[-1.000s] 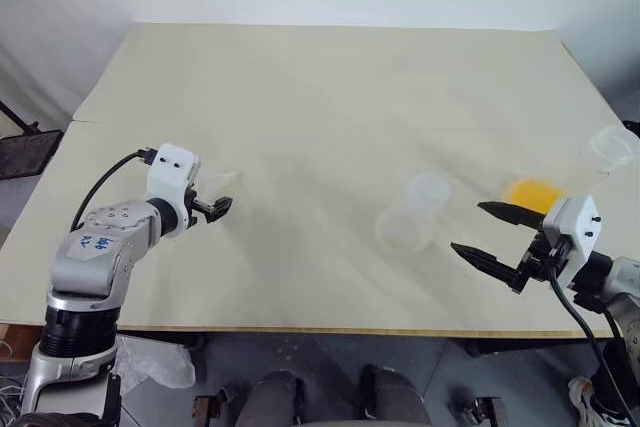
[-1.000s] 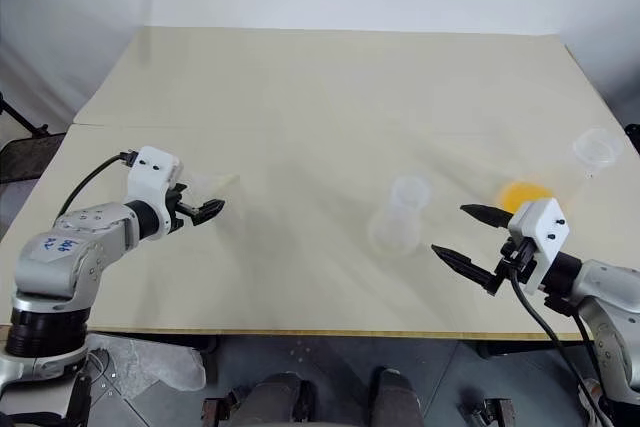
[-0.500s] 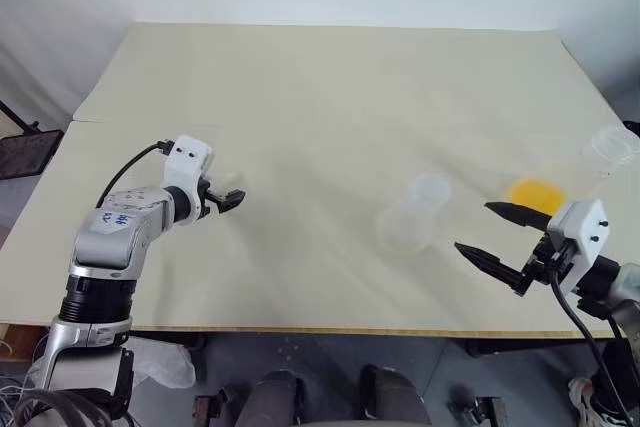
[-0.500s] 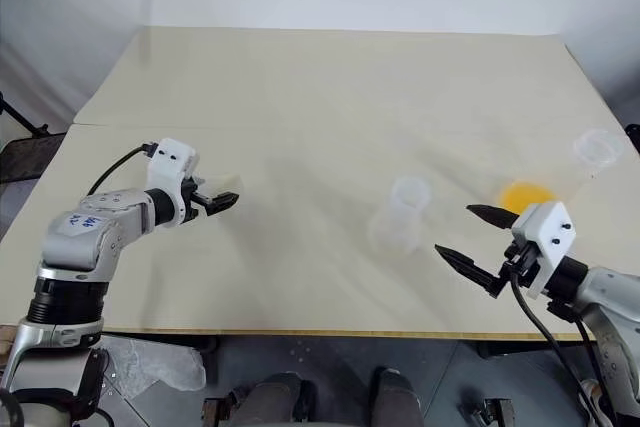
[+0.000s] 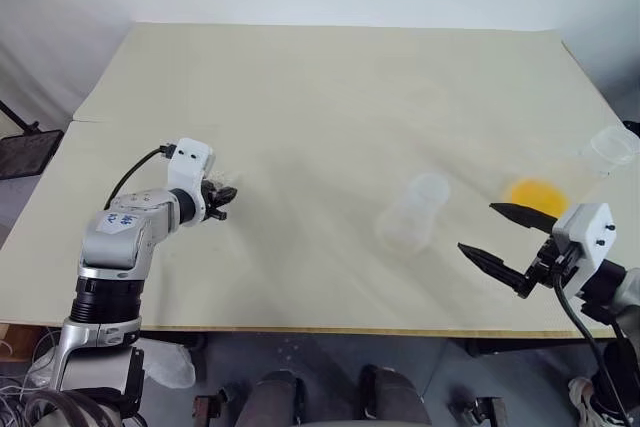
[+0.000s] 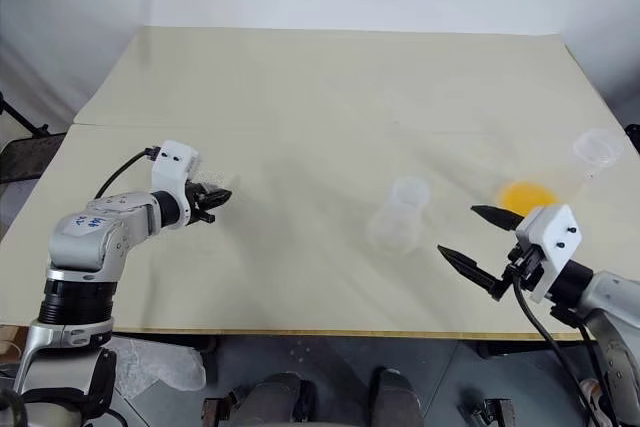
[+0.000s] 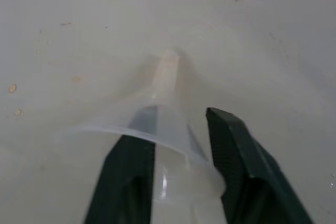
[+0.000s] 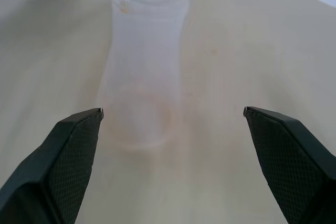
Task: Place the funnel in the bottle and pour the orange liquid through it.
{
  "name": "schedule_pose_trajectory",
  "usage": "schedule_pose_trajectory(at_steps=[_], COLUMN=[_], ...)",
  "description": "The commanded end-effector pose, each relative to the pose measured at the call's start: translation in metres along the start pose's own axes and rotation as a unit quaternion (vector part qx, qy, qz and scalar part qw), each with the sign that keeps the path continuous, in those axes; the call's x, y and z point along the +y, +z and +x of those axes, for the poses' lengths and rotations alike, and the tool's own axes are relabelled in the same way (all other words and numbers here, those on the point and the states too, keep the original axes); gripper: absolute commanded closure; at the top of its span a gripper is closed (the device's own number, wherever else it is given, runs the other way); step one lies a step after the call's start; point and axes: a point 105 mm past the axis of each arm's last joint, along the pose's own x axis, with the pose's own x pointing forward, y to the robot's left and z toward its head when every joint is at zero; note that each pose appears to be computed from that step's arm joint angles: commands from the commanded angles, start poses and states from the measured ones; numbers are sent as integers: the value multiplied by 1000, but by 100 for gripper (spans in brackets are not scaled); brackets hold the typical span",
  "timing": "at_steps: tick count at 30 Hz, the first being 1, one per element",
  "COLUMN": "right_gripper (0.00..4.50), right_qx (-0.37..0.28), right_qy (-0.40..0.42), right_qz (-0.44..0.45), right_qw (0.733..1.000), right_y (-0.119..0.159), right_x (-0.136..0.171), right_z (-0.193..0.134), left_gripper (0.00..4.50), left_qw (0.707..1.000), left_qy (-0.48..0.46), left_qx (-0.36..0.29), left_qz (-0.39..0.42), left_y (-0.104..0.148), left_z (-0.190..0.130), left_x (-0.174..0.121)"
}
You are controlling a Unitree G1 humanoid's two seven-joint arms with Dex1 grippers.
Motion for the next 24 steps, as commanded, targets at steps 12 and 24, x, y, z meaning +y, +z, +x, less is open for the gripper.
schedule_pose_trajectory(at_steps=[12,24], right_gripper=[0,0], right_qx=[-23,-24], right_qy=[-35,-121], right_qz=[-29,-49], right_qw=[999,991], right_y=[12,16], right_x=[-7,-1], right_z=[-6,-36], left_gripper=[446,446], left_qw=[973,838], left_qy=[-155,-435], left_qx=[-152,-269], left_qz=[81,192], left_y=[83,156], left_z=[9,0], left_x=[-62,-169])
